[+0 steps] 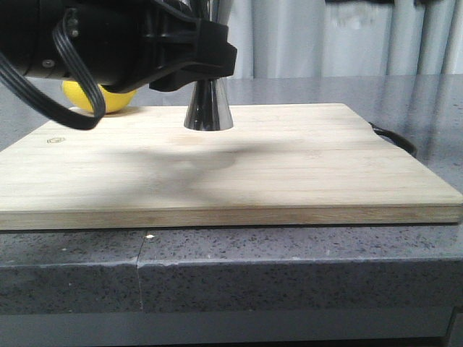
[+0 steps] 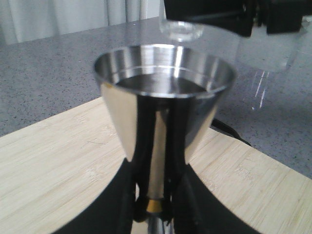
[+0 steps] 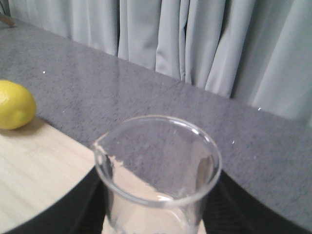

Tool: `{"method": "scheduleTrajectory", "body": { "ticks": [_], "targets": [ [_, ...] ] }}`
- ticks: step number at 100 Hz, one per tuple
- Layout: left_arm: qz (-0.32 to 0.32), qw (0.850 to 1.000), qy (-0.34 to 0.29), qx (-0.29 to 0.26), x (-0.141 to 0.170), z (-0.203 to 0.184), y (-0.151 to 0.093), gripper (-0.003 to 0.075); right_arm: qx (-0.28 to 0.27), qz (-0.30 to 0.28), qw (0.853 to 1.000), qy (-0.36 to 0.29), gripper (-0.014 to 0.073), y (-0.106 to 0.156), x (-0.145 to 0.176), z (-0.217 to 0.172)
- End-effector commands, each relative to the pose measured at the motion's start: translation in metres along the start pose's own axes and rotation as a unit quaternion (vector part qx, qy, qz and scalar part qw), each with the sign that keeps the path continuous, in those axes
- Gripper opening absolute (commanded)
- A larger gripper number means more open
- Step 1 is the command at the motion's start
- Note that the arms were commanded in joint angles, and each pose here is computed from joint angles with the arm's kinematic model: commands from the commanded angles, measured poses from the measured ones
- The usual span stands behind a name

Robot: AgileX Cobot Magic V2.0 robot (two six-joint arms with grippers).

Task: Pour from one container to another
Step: 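Lower the beaker onto the board with the right gripper and release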

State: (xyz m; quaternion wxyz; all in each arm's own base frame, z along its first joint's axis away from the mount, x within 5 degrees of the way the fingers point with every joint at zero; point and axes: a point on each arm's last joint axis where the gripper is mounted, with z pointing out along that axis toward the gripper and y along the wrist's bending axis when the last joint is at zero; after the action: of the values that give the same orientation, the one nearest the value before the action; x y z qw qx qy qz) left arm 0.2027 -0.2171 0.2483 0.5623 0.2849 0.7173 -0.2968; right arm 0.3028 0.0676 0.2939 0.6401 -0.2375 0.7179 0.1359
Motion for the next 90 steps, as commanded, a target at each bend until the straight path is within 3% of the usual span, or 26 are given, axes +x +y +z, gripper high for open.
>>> {"method": "scheduleTrajectory", "body": {
  "ticks": [1,31,90],
  "targets": [
    [0.000,0.997,-0.077,0.014,-0.027,-0.005,-0.005,-0.0019,-0.035,0.023,0.997,-0.061,0.0169,0.000,-0.003,-0.005],
    [0.000,0.997,-0.077,0.014,-0.027,-0.005,-0.005,-0.0019,-0.103,0.059,0.990,-0.072,0.0169,0.001,0.041,0.019],
    [0.000,0.997,-0.077,0.014,-0.027,-0.005,-0.005,-0.0019,-0.113,0.020,0.992,-0.054,0.0169,0.001,0.067,0.034]
  ]
}}
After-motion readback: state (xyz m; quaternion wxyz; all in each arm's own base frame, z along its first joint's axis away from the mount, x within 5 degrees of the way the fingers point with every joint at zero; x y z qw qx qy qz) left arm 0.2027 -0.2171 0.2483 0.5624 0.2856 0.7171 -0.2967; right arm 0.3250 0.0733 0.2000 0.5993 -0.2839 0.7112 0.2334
